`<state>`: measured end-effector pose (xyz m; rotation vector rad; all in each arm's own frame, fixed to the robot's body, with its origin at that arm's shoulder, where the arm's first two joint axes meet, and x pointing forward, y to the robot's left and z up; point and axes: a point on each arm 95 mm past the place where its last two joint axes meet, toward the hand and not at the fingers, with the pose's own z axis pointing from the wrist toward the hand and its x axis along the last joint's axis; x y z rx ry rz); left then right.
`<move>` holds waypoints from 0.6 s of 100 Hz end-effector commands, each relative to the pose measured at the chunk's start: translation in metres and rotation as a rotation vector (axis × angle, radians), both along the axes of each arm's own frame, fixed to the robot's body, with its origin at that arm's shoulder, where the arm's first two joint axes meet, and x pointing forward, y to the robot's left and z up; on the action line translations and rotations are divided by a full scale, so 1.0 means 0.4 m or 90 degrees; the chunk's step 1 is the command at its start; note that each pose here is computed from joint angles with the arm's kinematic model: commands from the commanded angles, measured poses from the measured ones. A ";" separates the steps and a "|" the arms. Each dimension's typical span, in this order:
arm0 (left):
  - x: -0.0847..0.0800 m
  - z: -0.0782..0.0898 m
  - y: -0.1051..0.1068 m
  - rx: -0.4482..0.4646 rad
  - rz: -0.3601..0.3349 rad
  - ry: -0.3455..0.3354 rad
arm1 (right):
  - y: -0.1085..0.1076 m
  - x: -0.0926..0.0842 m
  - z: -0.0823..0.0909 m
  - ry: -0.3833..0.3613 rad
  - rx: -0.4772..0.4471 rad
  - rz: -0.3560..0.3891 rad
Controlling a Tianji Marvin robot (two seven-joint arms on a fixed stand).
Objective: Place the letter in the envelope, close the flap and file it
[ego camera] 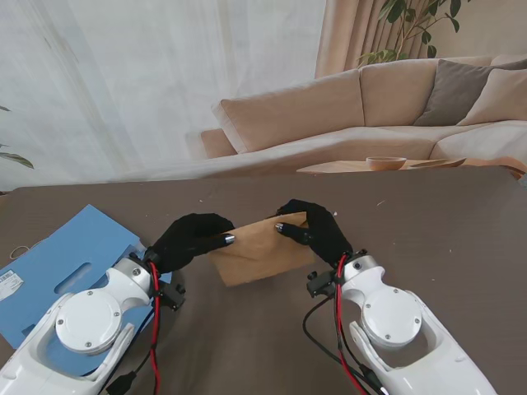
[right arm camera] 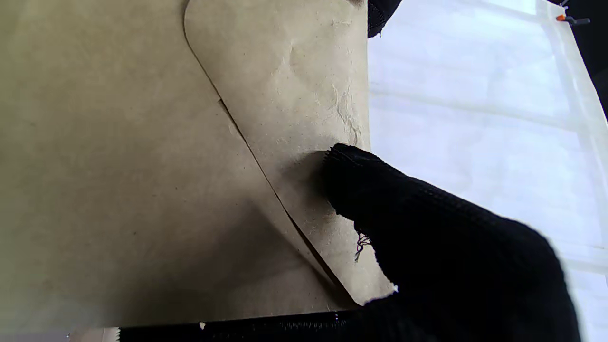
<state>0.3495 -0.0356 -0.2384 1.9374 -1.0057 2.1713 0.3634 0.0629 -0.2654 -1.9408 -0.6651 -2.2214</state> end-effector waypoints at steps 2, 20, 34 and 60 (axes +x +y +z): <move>-0.009 0.001 -0.008 -0.004 -0.010 0.009 | 0.004 -0.013 -0.007 0.008 0.006 0.010; -0.006 -0.003 -0.012 0.031 -0.005 -0.006 | -0.002 -0.025 -0.016 0.008 0.003 0.006; -0.007 -0.009 -0.011 0.044 -0.027 -0.007 | -0.004 -0.030 -0.021 0.008 0.006 0.001; -0.013 -0.010 -0.026 0.048 -0.063 0.015 | 0.005 -0.026 -0.020 0.008 0.017 0.009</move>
